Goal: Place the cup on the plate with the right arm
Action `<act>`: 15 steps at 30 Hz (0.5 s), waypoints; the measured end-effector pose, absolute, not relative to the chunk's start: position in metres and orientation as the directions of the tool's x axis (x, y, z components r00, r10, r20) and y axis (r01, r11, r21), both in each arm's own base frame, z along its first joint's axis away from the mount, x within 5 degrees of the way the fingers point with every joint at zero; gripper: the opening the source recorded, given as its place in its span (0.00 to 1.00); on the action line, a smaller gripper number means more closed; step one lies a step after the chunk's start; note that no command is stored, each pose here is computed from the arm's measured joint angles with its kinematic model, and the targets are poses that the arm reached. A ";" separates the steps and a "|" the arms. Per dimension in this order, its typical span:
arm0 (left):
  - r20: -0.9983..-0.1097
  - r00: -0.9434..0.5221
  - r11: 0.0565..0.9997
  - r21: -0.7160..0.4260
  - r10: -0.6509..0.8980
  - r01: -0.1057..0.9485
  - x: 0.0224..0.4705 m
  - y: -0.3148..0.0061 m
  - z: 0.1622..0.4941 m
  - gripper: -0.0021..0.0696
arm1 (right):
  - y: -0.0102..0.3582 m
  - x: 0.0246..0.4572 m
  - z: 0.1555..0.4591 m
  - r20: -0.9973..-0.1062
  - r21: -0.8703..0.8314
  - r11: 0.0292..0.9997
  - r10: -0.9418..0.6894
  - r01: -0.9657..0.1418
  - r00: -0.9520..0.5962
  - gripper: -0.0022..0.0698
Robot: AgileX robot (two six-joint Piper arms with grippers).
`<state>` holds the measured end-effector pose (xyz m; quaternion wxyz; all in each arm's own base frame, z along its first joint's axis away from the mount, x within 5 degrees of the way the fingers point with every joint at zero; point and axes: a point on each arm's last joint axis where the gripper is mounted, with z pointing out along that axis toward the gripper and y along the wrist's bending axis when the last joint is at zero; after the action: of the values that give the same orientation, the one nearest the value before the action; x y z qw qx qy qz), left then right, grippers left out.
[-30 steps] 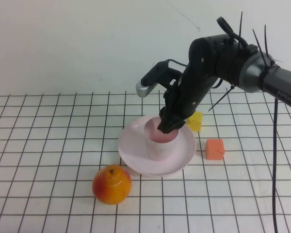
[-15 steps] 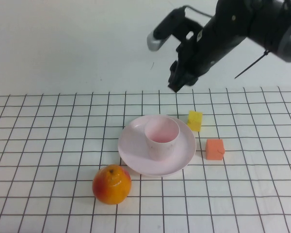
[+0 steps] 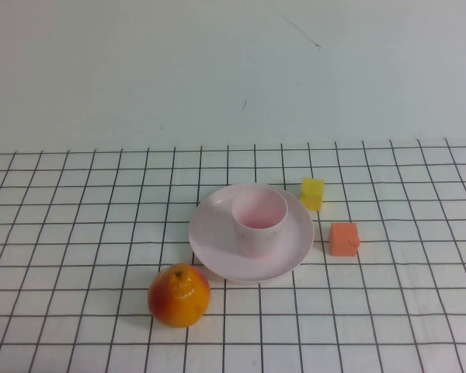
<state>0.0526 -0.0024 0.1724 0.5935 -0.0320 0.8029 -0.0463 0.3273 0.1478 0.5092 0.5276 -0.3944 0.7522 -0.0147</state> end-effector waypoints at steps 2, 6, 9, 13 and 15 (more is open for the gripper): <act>-0.950 -0.293 0.994 -0.112 -0.106 0.003 0.053 -0.002 0.172 0.03 | 0.136 0.300 0.533 -0.801 -0.452 0.697 -0.592 -0.557 -0.090 0.03; -0.950 -0.293 0.994 -0.112 -0.106 0.003 0.053 -0.002 0.172 0.03 | 0.114 0.249 0.561 -0.807 -0.459 0.698 -0.587 -0.549 -0.071 0.03; -0.950 -0.293 0.994 -0.112 -0.106 0.003 0.053 -0.002 0.172 0.03 | 0.101 0.218 0.569 -0.798 -0.453 0.690 -0.596 -0.565 -0.088 0.03; -0.950 -0.293 0.994 -0.112 -0.106 0.003 0.053 -0.002 0.172 0.03 | 0.092 0.190 0.552 -0.782 -0.407 0.668 -0.607 -0.623 -0.140 0.03; -0.950 -0.293 0.994 -0.112 -0.106 0.003 0.053 -0.002 0.172 0.03 | 0.089 0.178 0.539 -0.783 -0.385 0.663 -0.603 -0.642 -0.153 0.03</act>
<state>0.0526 -0.0024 0.1724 0.5935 -0.0320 0.8029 -0.0463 0.1780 0.0889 0.5389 0.5051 -0.4100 0.7592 0.0190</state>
